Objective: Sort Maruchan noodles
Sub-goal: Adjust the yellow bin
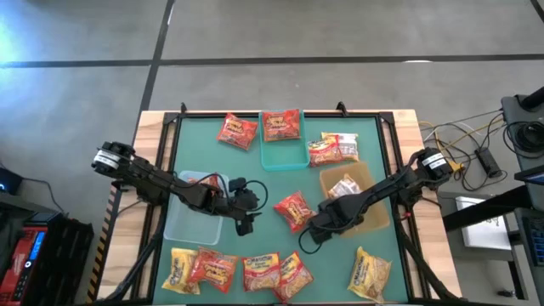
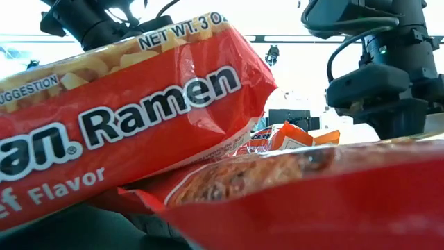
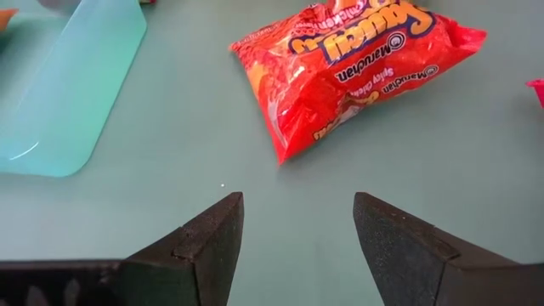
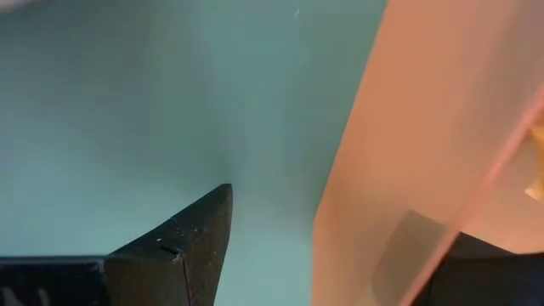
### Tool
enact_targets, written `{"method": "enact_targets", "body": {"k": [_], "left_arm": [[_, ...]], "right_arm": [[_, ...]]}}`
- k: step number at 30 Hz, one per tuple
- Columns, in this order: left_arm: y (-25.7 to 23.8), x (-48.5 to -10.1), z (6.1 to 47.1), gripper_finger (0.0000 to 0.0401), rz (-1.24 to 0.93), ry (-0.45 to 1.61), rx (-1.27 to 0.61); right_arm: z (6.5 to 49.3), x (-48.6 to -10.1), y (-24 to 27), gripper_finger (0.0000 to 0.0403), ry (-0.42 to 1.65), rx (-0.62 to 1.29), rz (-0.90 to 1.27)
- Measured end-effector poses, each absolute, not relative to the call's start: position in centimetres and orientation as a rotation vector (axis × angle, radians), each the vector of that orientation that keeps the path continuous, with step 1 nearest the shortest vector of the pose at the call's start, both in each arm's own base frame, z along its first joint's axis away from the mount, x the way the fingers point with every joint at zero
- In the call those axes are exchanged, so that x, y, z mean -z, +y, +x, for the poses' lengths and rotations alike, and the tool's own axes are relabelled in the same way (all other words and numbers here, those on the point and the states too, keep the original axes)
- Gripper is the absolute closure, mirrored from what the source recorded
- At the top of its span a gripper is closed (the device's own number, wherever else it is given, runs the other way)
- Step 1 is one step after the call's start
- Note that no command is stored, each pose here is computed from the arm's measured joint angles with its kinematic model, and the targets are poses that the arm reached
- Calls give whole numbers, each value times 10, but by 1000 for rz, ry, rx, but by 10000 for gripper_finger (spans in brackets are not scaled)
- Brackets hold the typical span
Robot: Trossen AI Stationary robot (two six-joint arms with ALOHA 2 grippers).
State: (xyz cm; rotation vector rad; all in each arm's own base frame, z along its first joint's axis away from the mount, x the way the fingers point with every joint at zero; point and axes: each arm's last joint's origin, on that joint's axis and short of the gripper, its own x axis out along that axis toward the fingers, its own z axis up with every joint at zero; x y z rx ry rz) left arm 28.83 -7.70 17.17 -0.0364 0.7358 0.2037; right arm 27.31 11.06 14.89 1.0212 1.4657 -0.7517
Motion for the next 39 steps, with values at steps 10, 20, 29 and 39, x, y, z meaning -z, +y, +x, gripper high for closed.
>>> {"method": "enact_targets", "body": {"k": [10,20,29,39], "left_arm": [[-77,-172,289,194,-37,733,-204],[-77,-172,289,194,-34,733,-203],[-77,-173,289,194,-37,726,-202],[-77,-173,289,194,-23,728,-197]], "right_arm": [[290,-170,109,179,1443,617,954],[296,-214,93,179,1359,801,686],[313,-227,59,179,1135,883,411],[313,-211,14,179,1126,996,342]]}}
